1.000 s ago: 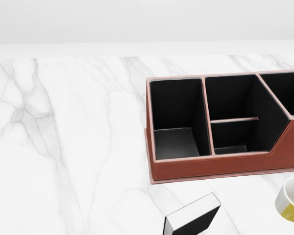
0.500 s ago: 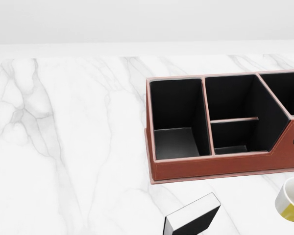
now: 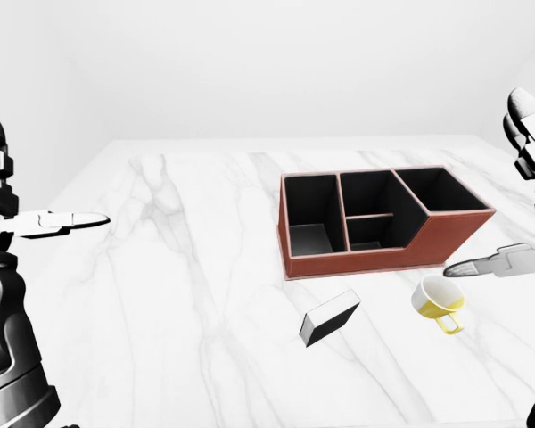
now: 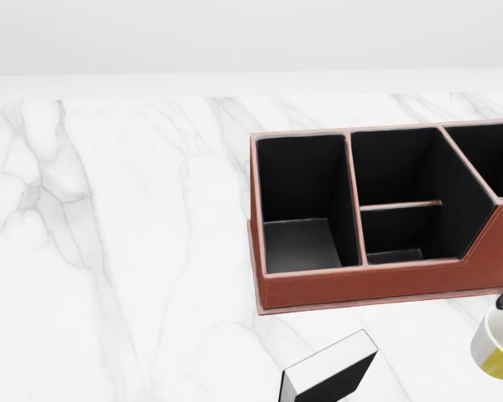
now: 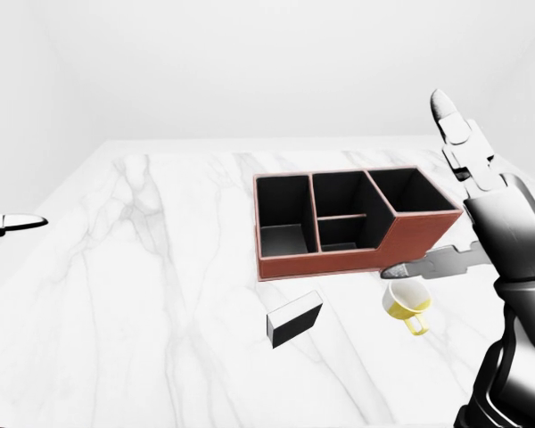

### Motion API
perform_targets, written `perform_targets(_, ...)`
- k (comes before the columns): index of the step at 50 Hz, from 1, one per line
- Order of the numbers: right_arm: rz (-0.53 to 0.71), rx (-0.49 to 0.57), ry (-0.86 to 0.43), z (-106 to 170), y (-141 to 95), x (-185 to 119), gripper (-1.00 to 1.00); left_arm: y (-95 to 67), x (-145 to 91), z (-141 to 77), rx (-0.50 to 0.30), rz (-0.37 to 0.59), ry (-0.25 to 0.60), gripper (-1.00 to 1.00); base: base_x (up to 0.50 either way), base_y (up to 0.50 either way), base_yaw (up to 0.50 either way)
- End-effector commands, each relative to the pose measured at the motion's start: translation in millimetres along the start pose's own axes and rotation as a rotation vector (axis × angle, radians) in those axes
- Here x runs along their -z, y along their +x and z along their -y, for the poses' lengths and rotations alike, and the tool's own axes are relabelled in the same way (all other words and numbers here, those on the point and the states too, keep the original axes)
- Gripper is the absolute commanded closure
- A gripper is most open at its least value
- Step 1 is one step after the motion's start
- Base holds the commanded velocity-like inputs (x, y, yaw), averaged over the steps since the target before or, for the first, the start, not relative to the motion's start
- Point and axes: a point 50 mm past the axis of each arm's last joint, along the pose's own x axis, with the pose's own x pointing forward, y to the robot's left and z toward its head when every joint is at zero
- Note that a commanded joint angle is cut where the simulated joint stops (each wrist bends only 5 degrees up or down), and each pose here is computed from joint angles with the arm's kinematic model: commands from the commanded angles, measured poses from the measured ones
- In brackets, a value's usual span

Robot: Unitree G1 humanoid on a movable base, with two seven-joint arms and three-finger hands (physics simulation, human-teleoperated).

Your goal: Pick up the book and place it in the caddy.

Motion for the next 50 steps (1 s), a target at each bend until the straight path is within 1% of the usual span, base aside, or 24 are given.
perform_targets(1,-0.060,-0.058,-0.016,-14,-11,3,-1.00,0.0,2,0,0.003,-0.009,0.001,-1.00,0.00,0.00,0.00)
perform_targets(11,-0.148,-0.104,0.000,-30,-18,14,-1.00,0.3,0,1,0.004,0.001,0.005,-1.00,0.00,0.00,0.00)
perform_targets(12,-0.149,-0.110,-0.005,-31,-20,13,-1.00,0.3,0,1,0.004,0.001,0.004,-1.00,0.00,0.00,0.00)
perform_targets(14,-0.129,-0.123,-0.054,-34,-20,13,-1.00,0.3,-1,2,0.007,0.002,0.005,-1.00,0.00,0.00,0.00)
perform_targets(19,-0.117,-0.136,-0.082,-39,-21,12,-1.00,0.0,0,2,0.006,0.001,0.004,-1.00,0.00,0.00,0.00)
perform_targets(21,-0.098,-0.147,-0.115,-41,-20,11,-1.00,-0.1,1,2,0.006,-0.005,0.004,-1.00,0.00,0.00,0.00)
perform_targets(22,-0.105,-0.144,-0.103,-42,-20,10,-1.00,-0.1,1,2,0.005,-0.005,0.004,-1.00,0.00,0.00,0.00)
perform_targets(29,-0.097,-0.156,-0.132,-45,-21,8,-1.00,-0.3,3,2,0.005,-0.012,0.003,-1.00,0.00,0.00,0.00)
perform_targets(40,-0.178,-0.179,-0.173,-49,-25,18,-1.00,-0.8,2,1,0.004,-0.007,0.004,-1.00,0.00,0.00,0.00)
perform_targets(42,-0.176,-0.178,-0.172,-49,-25,17,-1.00,-0.7,1,1,0.004,-0.004,0.004,-1.00,0.00,0.00,0.00)
perform_targets(44,-0.200,-0.186,-0.195,-48,-26,20,-1.00,-0.7,1,1,0.004,-0.006,0.004,-1.00,0.00,0.00,0.00)
perform_targets(50,-0.238,-0.195,-0.197,-52,-32,24,-1.00,-0.3,0,1,0.003,0.000,0.005,-1.00,0.00,0.00,0.00)
